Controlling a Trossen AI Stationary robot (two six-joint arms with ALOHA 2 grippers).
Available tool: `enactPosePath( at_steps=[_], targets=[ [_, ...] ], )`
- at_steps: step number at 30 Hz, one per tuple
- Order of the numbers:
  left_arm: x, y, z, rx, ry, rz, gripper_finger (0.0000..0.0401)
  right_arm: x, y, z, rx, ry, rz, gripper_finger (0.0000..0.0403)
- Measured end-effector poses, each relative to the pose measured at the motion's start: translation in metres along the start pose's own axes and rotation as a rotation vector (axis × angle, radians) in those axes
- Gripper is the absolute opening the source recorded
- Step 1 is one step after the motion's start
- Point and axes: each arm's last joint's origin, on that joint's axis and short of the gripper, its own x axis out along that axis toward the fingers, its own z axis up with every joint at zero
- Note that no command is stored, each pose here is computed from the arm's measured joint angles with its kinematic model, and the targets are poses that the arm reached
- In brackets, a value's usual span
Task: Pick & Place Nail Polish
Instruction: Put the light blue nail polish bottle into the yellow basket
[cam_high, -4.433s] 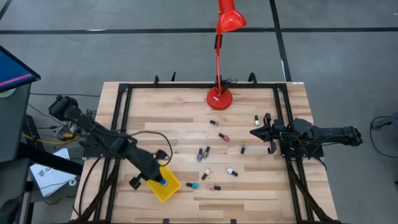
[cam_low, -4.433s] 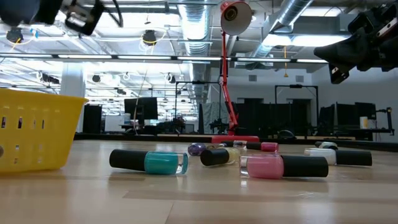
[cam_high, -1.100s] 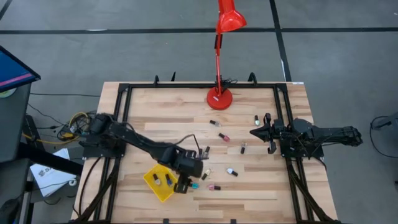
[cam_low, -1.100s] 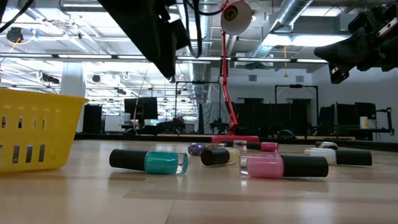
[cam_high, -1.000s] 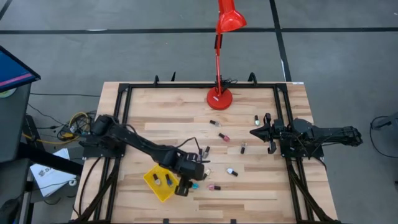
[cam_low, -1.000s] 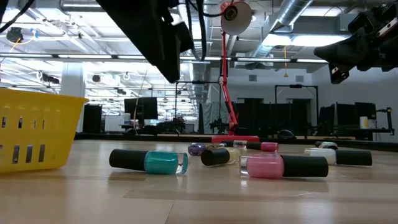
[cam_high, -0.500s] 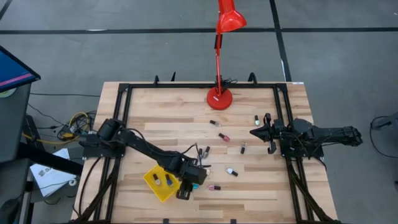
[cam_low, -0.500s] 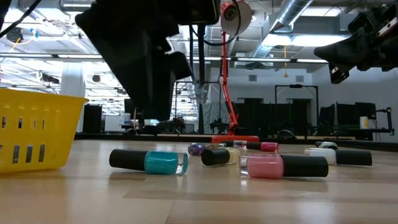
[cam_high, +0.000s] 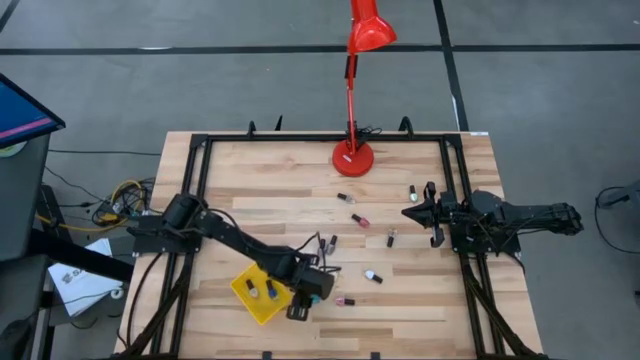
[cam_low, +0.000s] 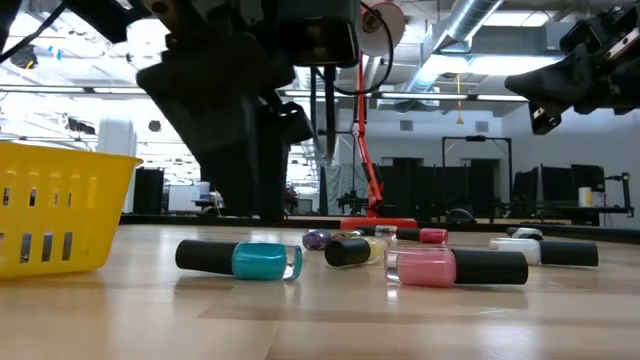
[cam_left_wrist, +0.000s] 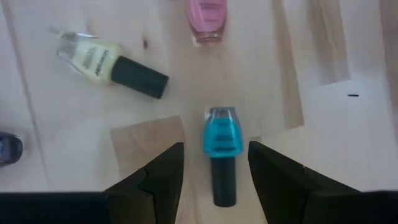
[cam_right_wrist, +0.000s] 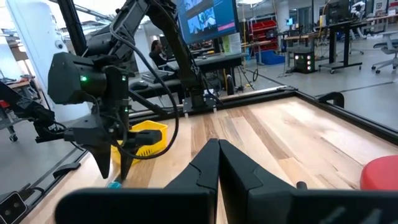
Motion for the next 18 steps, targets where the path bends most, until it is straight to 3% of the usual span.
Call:
enactPosePath(
  at_steps=[18],
  targets=[
    [0.0050, -0.0002, -0.0069, -0.023, 0.025, -0.005, 0.0175, 0.0000, 0.0000, -0.0001, 0.000, 0.001, 0.000, 0.0000]
  ],
)
